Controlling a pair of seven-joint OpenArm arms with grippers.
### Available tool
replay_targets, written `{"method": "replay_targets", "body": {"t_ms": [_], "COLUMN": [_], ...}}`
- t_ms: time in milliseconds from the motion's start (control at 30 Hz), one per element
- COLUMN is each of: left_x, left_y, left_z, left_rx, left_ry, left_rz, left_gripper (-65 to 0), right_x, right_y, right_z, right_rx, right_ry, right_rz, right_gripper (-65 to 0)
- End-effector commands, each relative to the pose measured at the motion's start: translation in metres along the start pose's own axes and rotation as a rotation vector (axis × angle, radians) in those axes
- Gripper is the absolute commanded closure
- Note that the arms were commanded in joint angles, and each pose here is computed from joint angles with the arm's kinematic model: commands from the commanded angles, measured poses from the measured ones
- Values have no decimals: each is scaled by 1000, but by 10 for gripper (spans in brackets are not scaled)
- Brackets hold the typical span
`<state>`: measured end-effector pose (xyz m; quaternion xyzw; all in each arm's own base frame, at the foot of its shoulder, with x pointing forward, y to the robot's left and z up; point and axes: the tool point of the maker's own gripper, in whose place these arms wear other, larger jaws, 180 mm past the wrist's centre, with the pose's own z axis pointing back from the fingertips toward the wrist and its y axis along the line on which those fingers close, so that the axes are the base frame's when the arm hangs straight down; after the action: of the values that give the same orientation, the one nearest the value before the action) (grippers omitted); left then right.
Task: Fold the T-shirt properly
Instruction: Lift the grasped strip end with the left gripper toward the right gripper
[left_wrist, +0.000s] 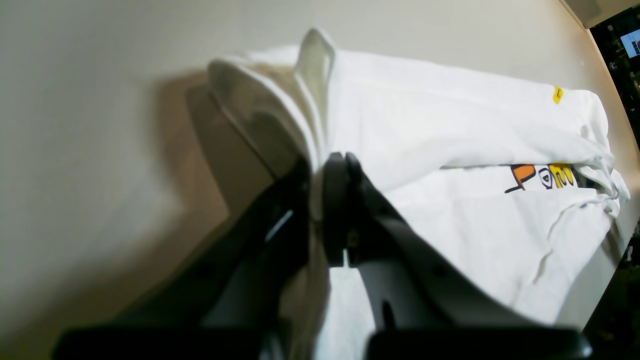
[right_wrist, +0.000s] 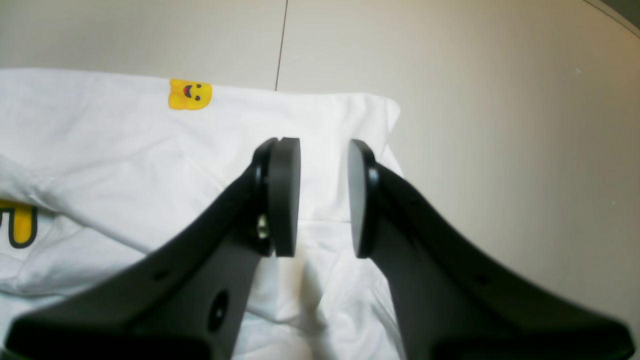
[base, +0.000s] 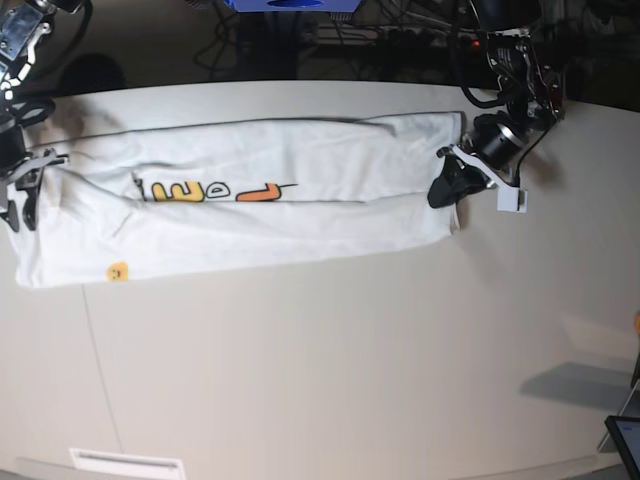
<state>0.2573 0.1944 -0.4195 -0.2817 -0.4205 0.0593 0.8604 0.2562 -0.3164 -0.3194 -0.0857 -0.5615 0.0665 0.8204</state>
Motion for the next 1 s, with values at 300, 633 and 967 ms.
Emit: {"method": "replay_targets", "body": {"t_ms": [300, 633, 967], "left_x": [23, 61, 59], "left_y": [-15, -61, -111], "left_z": [12, 14, -26], "left_rx": [50, 50, -46], "left_ry": [43, 17, 50], "left_rz": [-132, -210, -95], "left_gripper": [0, 0, 0], "right_x": [11, 11, 9], "right_y": [-6, -6, -8], "right_z": [-2, -2, 0], "right_rx": [-9, -9, -14], "right_ry": [-13, -15, -11], "right_rz": [14, 12, 12], "right_gripper": [-161, -160, -160]}}
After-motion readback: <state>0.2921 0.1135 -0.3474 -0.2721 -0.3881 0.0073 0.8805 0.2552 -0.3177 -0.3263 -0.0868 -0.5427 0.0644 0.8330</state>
